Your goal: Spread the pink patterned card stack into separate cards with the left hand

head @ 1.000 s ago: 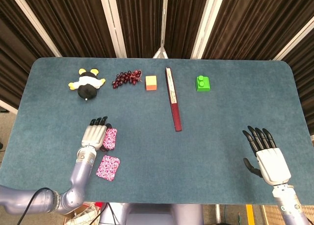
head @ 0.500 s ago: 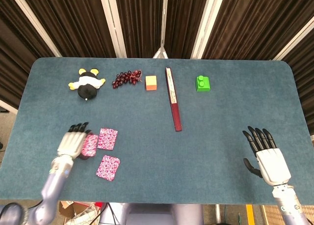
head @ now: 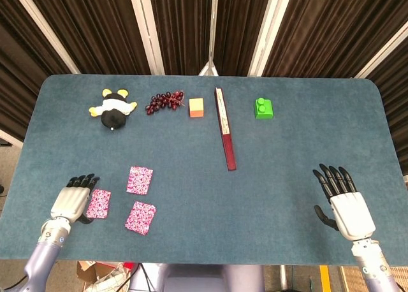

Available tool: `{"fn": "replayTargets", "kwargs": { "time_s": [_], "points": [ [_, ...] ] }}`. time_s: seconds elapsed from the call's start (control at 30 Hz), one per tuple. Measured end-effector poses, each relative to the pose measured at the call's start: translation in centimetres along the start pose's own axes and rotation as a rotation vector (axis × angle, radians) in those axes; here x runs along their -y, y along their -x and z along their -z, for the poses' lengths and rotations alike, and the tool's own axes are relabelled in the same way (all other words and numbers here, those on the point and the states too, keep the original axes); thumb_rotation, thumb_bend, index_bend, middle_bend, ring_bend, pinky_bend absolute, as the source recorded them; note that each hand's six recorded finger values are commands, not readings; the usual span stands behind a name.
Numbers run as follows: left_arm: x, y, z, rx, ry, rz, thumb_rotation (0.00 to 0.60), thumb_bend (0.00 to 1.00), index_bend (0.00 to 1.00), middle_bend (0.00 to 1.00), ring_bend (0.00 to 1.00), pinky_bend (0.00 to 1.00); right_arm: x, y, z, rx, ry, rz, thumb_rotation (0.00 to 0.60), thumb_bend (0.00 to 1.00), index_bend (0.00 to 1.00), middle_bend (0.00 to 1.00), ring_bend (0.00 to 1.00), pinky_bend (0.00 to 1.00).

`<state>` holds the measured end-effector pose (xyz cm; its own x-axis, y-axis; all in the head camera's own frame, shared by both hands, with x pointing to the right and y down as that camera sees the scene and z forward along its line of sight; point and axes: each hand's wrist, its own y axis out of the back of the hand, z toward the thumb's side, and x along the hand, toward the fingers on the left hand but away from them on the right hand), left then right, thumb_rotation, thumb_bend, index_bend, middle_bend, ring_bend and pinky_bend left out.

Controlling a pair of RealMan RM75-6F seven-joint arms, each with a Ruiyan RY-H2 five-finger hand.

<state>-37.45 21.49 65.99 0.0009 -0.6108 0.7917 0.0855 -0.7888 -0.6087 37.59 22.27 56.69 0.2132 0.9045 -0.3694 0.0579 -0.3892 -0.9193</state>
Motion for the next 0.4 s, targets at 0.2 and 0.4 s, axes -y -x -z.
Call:
{"fn": "replayTargets", "kwargs": {
  "time_s": [0.2,0.4],
  "points": [
    [-1.4,0.8,0.5,-0.002,0.041,-0.049,0.6,0.0,0.0,0.0,0.0,0.0,0.0,-0.1,0.0,-0.001,0.0,0.001,0.6,0.37,0.0,0.0,0.0,0.04],
    [-3.2,3.0,2.0,0.001,0.042,-0.181,0.6,0.0,0.0,0.0,0.0,0.0,0.1,-0.1,0.0,-0.004,-0.01,-0.001,0.6,0.37,0.0,0.0,0.0,0.04]
  ]
}}
